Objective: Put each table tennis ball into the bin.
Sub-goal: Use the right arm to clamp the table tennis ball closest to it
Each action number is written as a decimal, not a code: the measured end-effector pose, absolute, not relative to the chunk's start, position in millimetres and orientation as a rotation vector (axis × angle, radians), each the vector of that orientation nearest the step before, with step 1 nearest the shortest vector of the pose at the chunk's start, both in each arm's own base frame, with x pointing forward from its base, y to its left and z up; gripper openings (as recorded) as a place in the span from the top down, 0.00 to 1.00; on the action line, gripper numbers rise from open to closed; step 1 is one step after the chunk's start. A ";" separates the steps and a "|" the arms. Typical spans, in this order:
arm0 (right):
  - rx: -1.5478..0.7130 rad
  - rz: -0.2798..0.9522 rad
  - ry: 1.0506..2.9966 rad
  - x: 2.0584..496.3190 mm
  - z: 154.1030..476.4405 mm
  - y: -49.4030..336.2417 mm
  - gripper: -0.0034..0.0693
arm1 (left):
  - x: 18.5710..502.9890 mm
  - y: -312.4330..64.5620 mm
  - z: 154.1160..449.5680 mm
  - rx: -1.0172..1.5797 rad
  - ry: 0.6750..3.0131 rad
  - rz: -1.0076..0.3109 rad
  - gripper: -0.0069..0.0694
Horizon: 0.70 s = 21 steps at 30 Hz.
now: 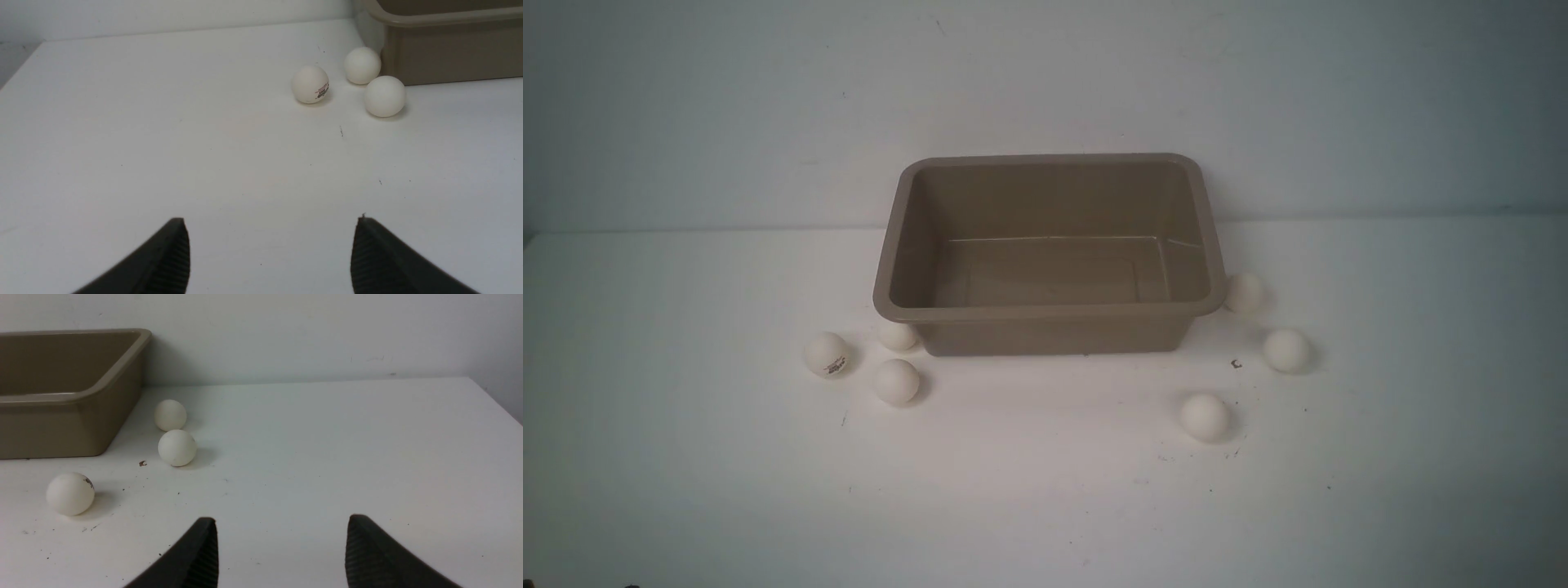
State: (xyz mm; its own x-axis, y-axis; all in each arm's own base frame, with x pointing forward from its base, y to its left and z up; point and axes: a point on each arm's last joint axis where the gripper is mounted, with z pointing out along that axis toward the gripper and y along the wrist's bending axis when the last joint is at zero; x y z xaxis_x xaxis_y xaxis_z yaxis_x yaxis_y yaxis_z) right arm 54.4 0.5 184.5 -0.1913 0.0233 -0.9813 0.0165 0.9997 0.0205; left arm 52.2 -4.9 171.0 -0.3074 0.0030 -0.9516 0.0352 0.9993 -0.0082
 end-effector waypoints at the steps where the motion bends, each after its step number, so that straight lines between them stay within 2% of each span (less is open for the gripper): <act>1: 0.030 0.009 1.761 54.2 186.4 0.6 0.42 | 52.2 -4.9 171.0 0.028 1.883 -0.032 0.28; 7: 0.031 0.047 1.650 41.7 249.2 3.3 0.42 | 52.2 -4.9 171.0 0.028 1.883 -0.032 0.28; 14: 0.004 0.122 1.669 17.6 319.0 10.4 0.42 | 52.2 -4.9 171.0 0.028 1.883 -0.032 0.28; 19: 0.004 0.181 1.612 6.5 339.3 14.3 0.42 | 52.2 -4.9 171.0 0.028 1.883 -0.032 0.28; 21: 0.019 0.272 1.595 5.5 341.9 18.6 0.42 | 52.2 -4.9 171.0 0.028 1.883 -0.032 0.28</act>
